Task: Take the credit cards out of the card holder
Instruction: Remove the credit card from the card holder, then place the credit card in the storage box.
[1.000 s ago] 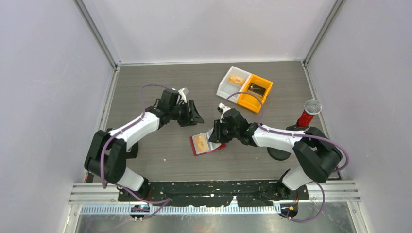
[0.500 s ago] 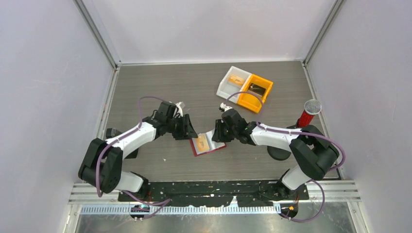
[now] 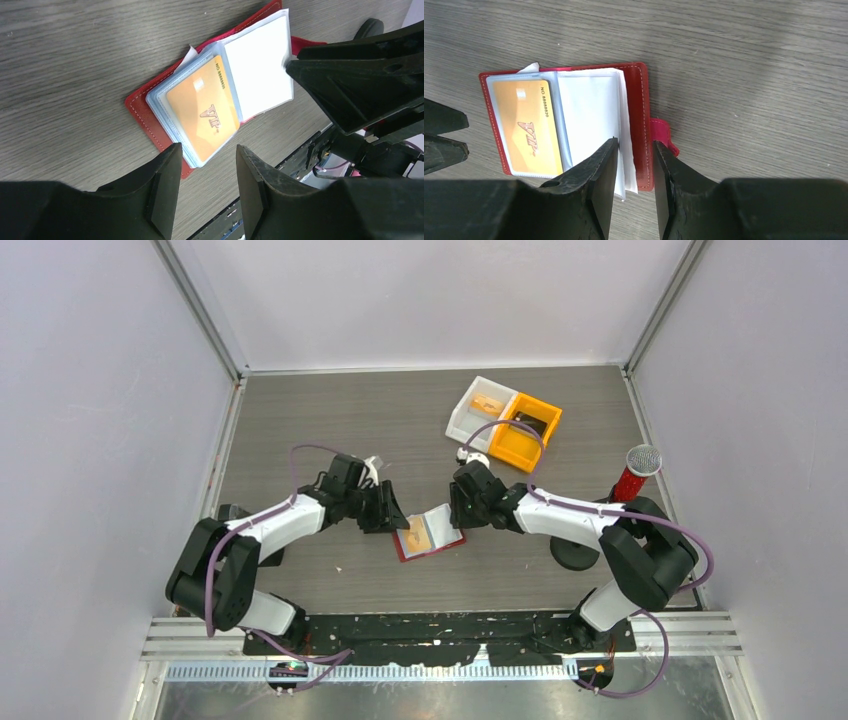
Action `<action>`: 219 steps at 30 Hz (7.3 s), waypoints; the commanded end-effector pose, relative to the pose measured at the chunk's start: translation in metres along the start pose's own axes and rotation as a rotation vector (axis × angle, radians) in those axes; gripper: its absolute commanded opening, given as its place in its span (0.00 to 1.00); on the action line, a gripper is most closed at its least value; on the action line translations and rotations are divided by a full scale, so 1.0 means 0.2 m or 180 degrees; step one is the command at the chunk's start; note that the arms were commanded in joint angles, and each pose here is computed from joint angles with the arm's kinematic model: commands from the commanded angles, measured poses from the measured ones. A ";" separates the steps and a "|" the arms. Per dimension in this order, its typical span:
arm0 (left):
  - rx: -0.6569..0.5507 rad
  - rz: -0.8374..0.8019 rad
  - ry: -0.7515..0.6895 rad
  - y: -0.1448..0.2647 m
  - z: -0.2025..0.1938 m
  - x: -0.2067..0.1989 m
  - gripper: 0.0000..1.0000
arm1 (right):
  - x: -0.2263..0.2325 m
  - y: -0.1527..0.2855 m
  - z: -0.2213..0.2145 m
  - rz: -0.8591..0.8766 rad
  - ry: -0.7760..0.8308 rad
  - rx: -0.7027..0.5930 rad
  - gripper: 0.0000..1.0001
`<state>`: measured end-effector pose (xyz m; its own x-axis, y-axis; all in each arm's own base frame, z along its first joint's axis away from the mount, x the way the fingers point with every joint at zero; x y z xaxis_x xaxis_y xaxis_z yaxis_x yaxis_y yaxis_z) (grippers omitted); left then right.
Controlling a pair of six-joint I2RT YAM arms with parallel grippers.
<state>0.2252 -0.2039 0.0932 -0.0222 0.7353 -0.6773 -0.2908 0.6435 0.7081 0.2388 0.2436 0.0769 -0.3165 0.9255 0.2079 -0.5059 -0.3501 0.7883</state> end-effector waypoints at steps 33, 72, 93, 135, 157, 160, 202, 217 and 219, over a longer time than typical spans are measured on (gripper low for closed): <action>-0.0054 -0.0111 -0.0085 -0.05 0.08 -0.06 0.44 | 0.43 0.29 0.25 0.1386 -0.0044 -0.0598 0.32; 0.0108 0.0318 -0.0049 -0.13 -0.02 0.16 0.11 | 0.24 -0.21 0.00 0.1542 -0.0141 0.0175 0.29; 0.0174 0.0528 0.0026 -0.14 -0.06 0.24 0.11 | 0.22 -0.11 0.05 0.1763 -0.0110 -0.0006 0.05; 0.0204 0.0458 0.0067 -0.15 -0.09 0.24 0.11 | 0.25 -0.18 0.00 0.1858 -0.0441 0.0261 0.23; 0.0165 0.0576 0.0100 -0.15 -0.08 0.27 0.11 | 0.13 -0.04 0.00 0.1899 -0.0257 0.0179 0.05; 0.0178 0.0576 0.0109 -0.15 -0.08 0.27 0.11 | 0.12 -0.02 0.03 0.1855 -0.0201 0.0162 0.05; -0.0453 -0.1517 -0.1090 0.47 -0.02 -0.53 0.55 | 0.24 0.75 0.34 0.2997 0.0830 -0.0392 0.05; -0.0301 -0.1749 -0.1180 0.51 -0.05 -0.58 0.17 | 0.27 0.81 0.31 0.3191 0.0831 -0.0418 0.05; -0.0289 -0.1772 -0.1172 0.51 -0.05 -0.59 0.08 | 0.27 0.81 0.31 0.3187 0.0824 -0.0408 0.05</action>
<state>0.1891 -0.2230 0.2267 0.4128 0.3915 -0.8223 -0.2657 0.9154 0.3025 0.1955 0.2443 0.2382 -0.7657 0.1969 0.6124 -0.0100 -0.9555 0.2947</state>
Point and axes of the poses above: each gripper's point midway between its finger pads, its own y axis back along the fingers, its own x axis along the line the jaws close on, z = x × y, the point moved 4 cm from there along y, back along the fingers, and after that the axes turned 6 degrees about y, right-handed, at the moved point
